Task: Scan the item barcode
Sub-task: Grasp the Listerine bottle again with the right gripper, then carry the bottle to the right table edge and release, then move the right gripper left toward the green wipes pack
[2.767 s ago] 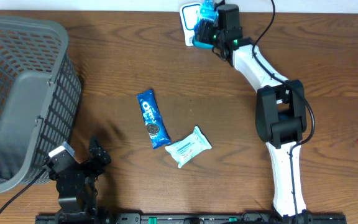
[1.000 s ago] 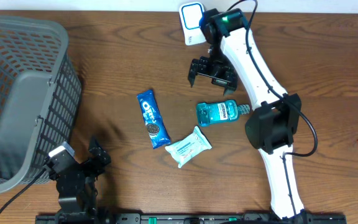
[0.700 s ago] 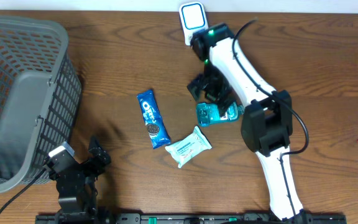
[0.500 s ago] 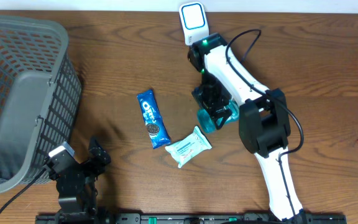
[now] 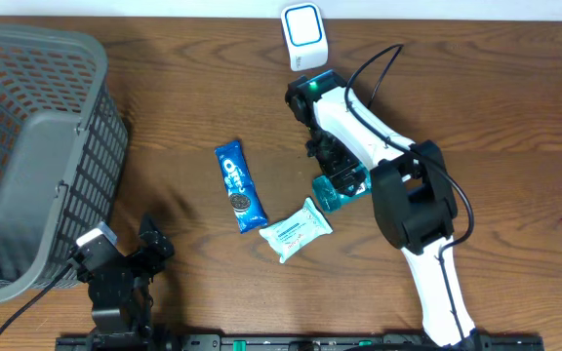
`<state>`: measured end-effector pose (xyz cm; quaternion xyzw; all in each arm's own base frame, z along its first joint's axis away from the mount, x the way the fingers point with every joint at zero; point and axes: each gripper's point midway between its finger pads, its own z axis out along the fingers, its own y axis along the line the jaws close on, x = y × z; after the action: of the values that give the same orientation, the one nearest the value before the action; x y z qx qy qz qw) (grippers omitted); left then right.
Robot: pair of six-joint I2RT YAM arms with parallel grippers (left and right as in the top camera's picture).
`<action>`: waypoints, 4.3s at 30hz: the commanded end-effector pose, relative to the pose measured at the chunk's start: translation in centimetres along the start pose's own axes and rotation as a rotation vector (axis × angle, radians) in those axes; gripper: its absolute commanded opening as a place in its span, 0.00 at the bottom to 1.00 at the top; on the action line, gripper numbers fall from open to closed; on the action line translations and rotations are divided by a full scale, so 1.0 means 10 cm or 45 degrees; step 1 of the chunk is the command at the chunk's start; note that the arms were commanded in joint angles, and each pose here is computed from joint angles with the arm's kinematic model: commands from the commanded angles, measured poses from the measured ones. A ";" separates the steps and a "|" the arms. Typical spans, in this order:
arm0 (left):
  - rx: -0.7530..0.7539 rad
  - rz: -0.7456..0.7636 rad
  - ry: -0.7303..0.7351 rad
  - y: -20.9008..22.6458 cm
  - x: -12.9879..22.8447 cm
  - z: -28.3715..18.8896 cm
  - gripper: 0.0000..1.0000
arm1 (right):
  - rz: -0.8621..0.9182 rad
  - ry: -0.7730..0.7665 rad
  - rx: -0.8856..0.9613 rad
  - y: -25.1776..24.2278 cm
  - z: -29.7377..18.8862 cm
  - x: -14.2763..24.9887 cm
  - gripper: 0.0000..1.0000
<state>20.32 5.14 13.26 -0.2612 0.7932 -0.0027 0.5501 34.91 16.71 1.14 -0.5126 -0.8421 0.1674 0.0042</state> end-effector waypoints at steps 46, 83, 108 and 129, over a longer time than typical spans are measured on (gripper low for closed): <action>-0.013 0.018 -0.011 0.02 -0.02 0.00 0.98 | -0.297 0.146 -0.187 -0.10 0.51 -0.35 0.47; -0.013 0.018 -0.011 0.02 -0.02 0.00 0.98 | 0.398 -0.254 -0.388 -2.08 0.98 -4.24 0.72; -0.013 0.018 -0.011 0.02 -0.02 0.00 0.98 | -0.046 0.381 -0.599 -1.17 -1.16 -1.54 0.99; -0.013 0.018 -0.011 0.02 -0.02 0.00 0.98 | -0.248 0.160 -0.463 -0.78 -0.68 0.75 0.99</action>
<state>20.32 5.14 13.27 -0.2612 0.7931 -0.0027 0.5503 25.37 22.30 9.21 -0.4065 -0.9122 -0.0437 0.0271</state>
